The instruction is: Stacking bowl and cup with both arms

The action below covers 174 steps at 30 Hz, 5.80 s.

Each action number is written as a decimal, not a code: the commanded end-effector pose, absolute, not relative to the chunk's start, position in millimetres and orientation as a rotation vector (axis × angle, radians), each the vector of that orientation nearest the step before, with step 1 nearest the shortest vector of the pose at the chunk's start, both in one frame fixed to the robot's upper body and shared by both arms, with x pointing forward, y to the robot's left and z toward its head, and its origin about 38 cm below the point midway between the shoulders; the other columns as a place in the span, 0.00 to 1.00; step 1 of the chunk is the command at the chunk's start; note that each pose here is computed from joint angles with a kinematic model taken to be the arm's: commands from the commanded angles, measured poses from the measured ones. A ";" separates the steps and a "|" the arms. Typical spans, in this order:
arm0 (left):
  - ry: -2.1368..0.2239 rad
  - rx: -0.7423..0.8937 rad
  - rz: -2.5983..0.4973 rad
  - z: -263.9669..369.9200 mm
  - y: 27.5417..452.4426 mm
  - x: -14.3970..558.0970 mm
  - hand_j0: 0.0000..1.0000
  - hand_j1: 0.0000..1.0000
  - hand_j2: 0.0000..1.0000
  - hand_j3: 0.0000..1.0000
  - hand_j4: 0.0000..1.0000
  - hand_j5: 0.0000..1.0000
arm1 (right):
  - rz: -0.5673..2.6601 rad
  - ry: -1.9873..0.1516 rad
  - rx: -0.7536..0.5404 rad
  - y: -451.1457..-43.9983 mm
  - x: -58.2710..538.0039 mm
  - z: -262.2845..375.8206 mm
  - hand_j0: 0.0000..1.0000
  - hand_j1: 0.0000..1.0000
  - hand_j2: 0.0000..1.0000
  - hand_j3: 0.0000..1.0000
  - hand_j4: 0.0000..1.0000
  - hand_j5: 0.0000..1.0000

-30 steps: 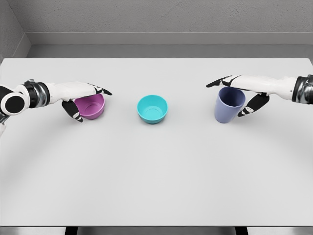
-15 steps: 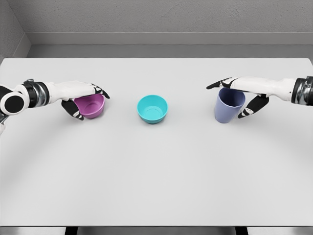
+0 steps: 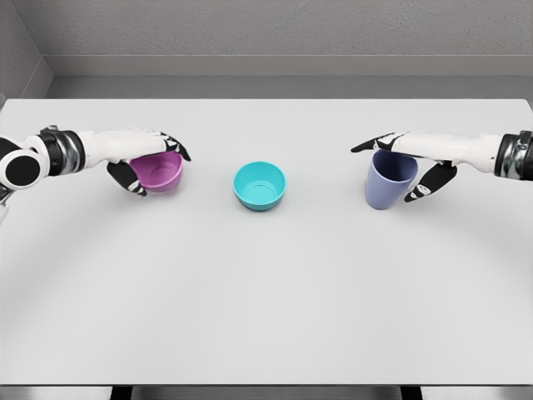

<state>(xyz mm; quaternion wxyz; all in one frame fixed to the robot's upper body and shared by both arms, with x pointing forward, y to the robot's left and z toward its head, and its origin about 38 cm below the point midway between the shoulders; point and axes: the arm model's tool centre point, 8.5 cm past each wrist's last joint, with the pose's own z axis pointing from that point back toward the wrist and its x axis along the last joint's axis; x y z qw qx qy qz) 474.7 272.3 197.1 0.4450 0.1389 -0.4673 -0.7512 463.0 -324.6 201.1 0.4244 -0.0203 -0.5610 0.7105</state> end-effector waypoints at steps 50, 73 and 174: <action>-1.416 0.312 -2.017 236.2 156.7 467.5 0.82 0.82 0.82 0.82 0.82 0.82 | 1.776 -1.415 -0.087 -327.2 472.3 215.7 0.66 0.66 0.66 0.66 0.66 0.66; -1.439 0.284 -2.065 219.4 118.8 458.9 0.82 0.82 0.82 0.82 0.82 0.82 | 1.795 -1.439 -0.112 -330.6 468.5 232.8 0.66 0.66 0.66 0.66 0.66 0.66; -1.672 0.251 -1.338 191.4 338.3 409.2 1.00 1.00 1.00 1.00 1.00 1.00 | 2.000 -1.791 0.127 -163.4 464.6 291.6 0.67 0.67 0.67 0.67 0.67 0.67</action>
